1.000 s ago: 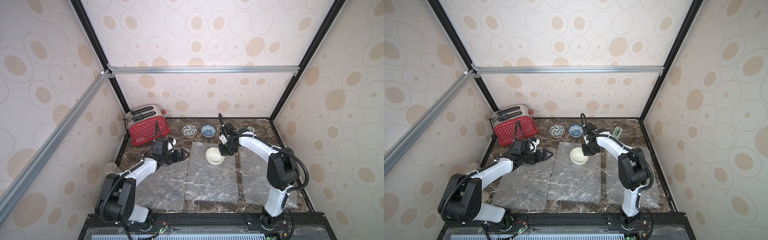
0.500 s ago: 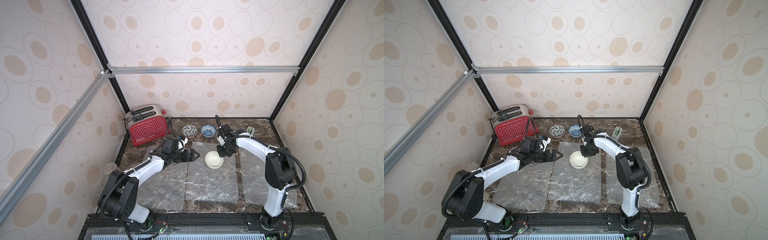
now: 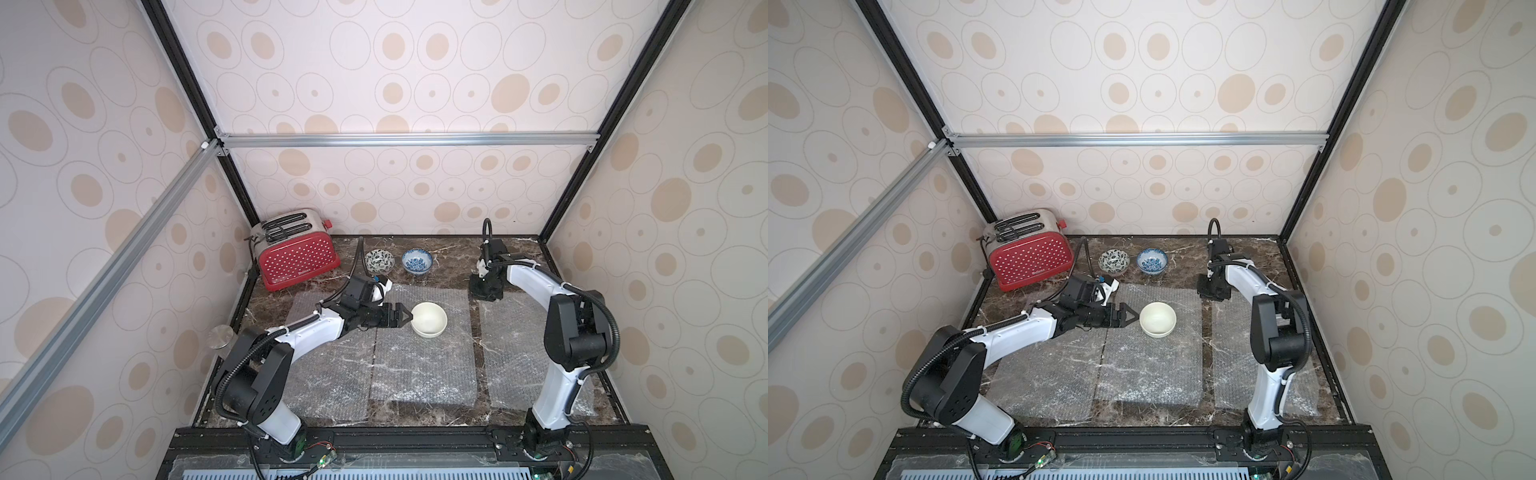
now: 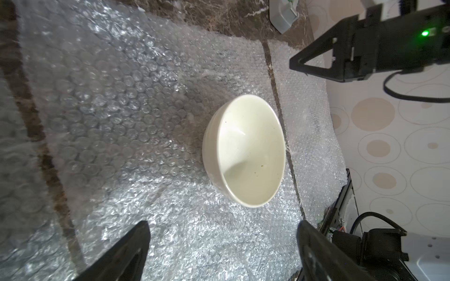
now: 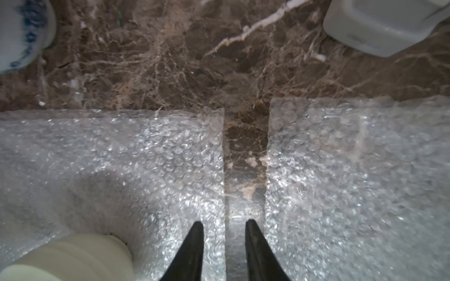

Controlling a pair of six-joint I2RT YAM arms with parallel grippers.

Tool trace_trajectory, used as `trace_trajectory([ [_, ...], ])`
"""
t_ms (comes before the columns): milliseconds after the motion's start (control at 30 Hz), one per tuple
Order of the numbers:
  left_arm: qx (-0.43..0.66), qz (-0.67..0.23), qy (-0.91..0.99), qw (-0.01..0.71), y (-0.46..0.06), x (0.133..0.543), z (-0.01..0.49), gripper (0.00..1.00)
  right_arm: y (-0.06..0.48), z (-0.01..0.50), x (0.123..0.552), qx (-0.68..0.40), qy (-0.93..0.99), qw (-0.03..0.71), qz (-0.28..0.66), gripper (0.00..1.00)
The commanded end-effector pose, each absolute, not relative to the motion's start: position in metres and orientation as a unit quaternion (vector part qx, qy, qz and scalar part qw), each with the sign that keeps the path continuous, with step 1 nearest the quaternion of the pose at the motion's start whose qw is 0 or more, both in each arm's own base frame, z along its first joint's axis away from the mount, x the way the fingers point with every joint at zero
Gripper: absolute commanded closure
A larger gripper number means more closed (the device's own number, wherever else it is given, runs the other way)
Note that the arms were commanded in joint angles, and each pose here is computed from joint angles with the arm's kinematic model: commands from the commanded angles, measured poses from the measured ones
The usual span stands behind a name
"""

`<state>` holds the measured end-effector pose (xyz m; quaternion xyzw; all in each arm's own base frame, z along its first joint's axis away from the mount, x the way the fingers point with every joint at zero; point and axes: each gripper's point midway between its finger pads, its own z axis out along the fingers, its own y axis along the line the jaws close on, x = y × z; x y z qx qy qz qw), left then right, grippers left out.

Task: Wrap bowls in bubble wrap
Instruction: Wrap the bowl in bubble wrap.

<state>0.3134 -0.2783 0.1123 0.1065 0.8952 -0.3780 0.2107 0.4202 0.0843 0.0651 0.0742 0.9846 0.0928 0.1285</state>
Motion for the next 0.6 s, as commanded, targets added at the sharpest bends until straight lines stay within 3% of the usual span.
trace_trajectory([
  [0, 0.113, -0.387, 0.887, 0.228, -0.291, 0.321, 0.125, 0.1, 0.088, 0.053, 0.433, 0.098, 0.977, 0.129, 0.137, 0.68],
  [133, 0.109, -0.386, 0.889, 0.222, -0.293, 0.319, 0.12, 0.12, 0.109, 0.043, 0.447, 0.087, 0.972, 0.103, 0.194, 0.67],
  [367, 0.104, -0.392, 0.887, 0.222, -0.298, 0.32, 0.12, 0.16, 0.097, 0.029, 0.454, 0.08, 0.979, 0.097, 0.157, 0.67],
  [567, 0.105, -0.394, 0.888, 0.214, -0.304, 0.321, 0.114, 0.19, 0.113, 0.029, 0.452, 0.068, 0.971, 0.098, 0.206, 0.81],
])
